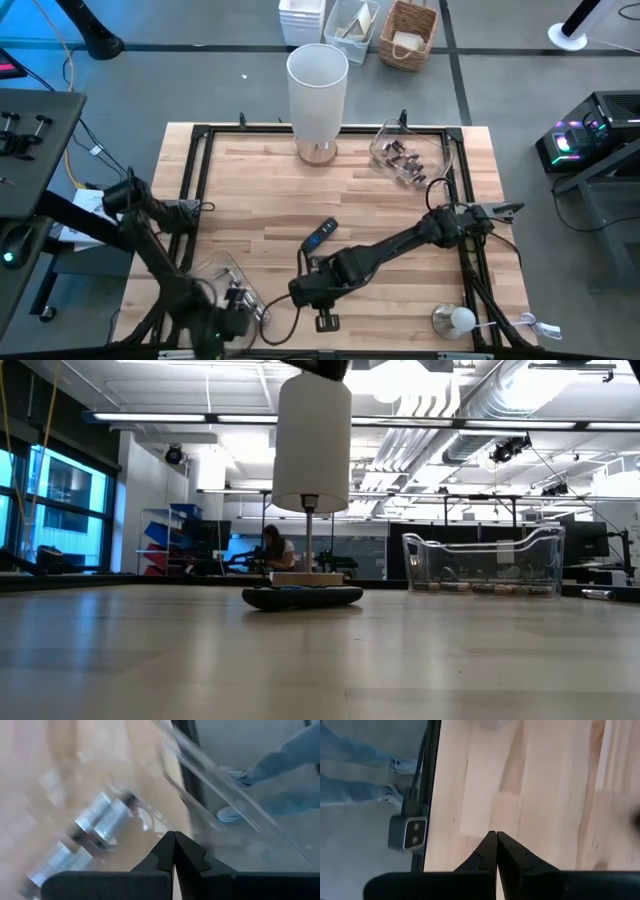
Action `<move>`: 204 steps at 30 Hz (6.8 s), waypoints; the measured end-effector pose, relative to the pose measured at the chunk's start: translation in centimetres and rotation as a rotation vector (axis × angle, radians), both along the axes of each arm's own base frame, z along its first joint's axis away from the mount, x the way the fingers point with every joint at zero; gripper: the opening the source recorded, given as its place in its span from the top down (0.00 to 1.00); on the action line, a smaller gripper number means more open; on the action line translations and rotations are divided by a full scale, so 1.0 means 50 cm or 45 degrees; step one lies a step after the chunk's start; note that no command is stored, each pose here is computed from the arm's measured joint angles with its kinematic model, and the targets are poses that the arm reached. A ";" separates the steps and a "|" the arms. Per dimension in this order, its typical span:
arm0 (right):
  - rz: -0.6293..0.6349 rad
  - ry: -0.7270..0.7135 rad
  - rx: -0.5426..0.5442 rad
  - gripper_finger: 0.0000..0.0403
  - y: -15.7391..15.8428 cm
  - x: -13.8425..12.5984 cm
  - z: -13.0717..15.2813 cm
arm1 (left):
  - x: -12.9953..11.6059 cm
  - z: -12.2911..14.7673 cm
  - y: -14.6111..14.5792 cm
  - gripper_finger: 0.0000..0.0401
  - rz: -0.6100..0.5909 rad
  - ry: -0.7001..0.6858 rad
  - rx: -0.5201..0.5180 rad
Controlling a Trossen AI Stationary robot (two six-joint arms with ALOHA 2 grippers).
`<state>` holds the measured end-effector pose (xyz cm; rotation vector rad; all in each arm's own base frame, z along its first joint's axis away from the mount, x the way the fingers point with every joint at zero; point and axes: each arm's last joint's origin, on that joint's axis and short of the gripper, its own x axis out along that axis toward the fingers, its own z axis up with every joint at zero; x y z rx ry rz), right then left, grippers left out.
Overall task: Sort batteries
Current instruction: Adjust the bottom transparent bin, then return to Home Position
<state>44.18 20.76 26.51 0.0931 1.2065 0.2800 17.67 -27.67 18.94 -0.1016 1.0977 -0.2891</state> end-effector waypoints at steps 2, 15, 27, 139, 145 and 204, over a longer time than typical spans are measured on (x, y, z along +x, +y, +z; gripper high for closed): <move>-0.006 0.033 -0.019 1.00 0.009 -0.010 -0.002 | 0.030 0.000 0.018 1.00 -0.038 -0.040 0.044; -0.128 0.183 -0.171 1.00 0.100 -0.095 -0.011 | 0.179 0.004 0.148 1.00 -0.145 -0.213 0.282; -0.375 0.193 -0.274 1.00 0.179 -0.175 -0.012 | 0.223 0.005 0.287 1.00 0.020 -0.087 0.567; -0.712 -1.105 0.515 1.00 -0.412 -0.663 -0.230 | -0.165 -0.033 0.522 1.00 0.795 -1.364 -0.416; -0.657 -1.437 0.608 1.00 -0.413 -0.690 -0.185 | -0.165 -0.033 0.522 1.00 0.796 -1.365 -0.416; -0.680 -1.379 0.584 1.00 -0.414 -0.687 -0.194 | -0.158 -0.043 0.546 1.00 0.423 -1.395 0.014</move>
